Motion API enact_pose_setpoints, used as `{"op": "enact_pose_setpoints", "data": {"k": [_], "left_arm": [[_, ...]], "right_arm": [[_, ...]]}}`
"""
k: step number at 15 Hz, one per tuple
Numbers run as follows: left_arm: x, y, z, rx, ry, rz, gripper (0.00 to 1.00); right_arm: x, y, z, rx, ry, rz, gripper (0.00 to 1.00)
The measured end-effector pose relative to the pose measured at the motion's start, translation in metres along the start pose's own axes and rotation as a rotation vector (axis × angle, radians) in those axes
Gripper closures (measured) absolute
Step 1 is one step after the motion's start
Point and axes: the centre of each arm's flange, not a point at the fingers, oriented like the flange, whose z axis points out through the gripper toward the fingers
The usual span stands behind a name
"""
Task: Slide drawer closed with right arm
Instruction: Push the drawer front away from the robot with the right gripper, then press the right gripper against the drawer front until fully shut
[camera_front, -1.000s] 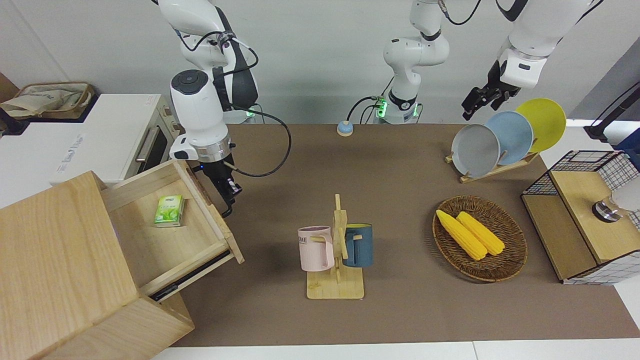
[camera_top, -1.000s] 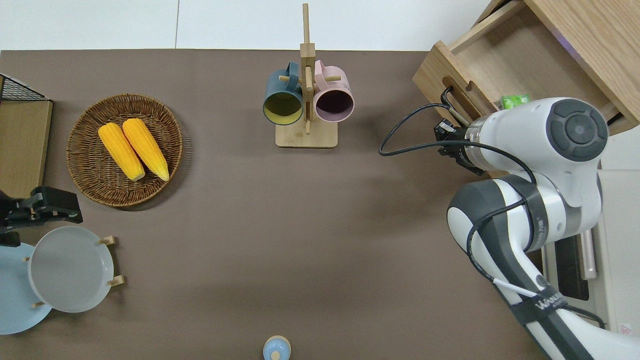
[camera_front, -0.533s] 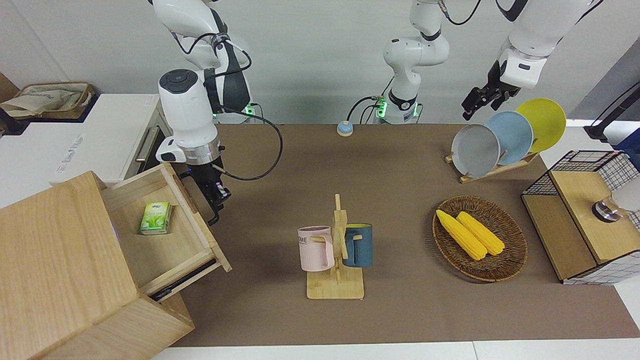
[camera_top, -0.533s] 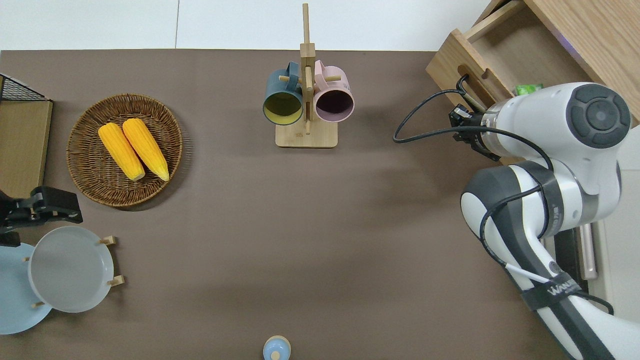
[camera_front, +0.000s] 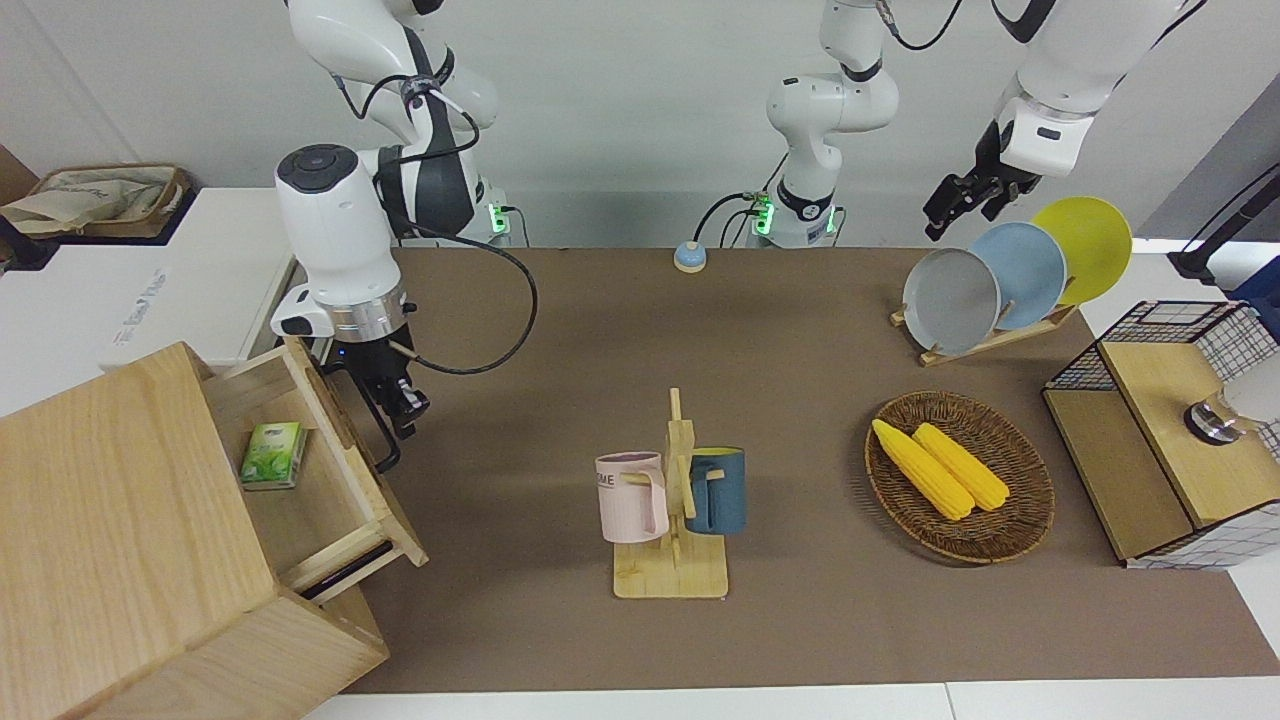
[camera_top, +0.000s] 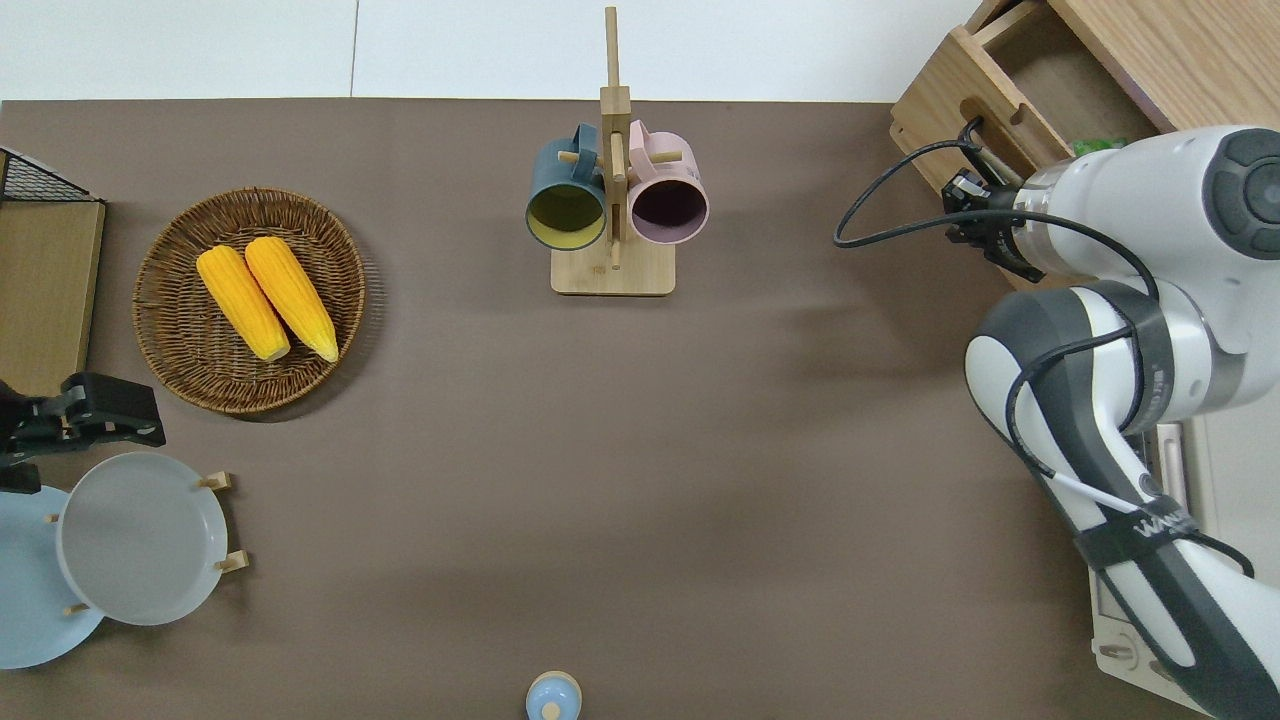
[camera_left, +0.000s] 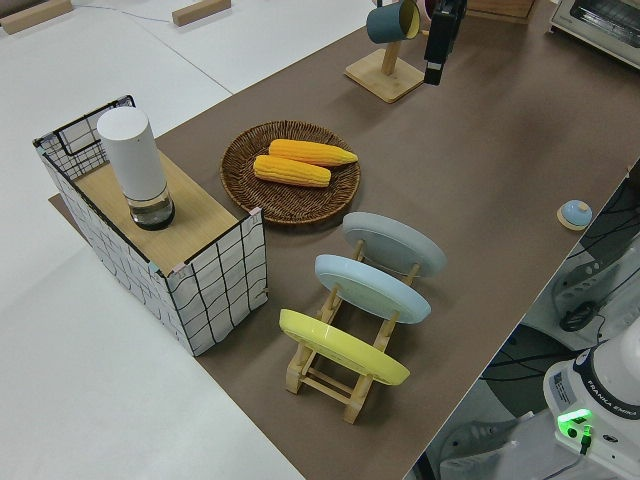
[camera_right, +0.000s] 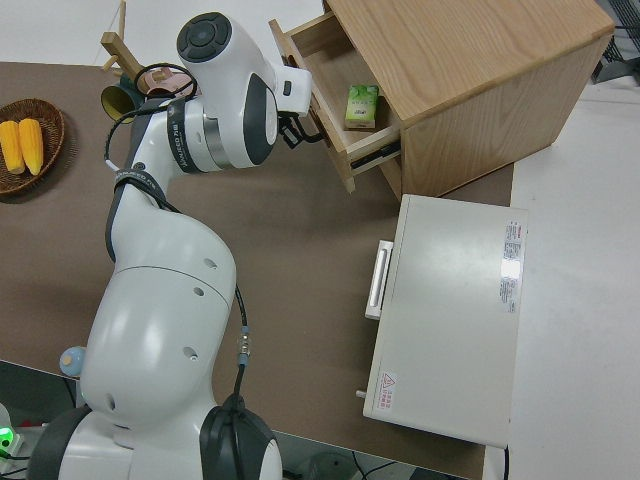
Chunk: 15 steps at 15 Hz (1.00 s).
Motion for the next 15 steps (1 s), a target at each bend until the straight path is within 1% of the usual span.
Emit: {"op": "enact_pose_setpoints", "data": {"k": [3,10,13,15], "left_arm": [[0.000,0.000,0.000,0.000,0.000,0.000,0.00],[0.000,0.000,0.000,0.000,0.000,0.000,0.00],[0.000,0.000,0.000,0.000,0.000,0.000,0.00],[0.000,0.000,0.000,0.000,0.000,0.000,0.00]], "right_arm": [[0.012,0.009,0.001,0.003,0.017,-0.017,0.99],[0.053,0.038,0.006,0.011,0.075,-0.025,0.99],[0.064,0.043,0.007,0.011,0.083,-0.021,0.99],[0.067,0.043,0.007,0.013,0.086,-0.021,0.99]]}}
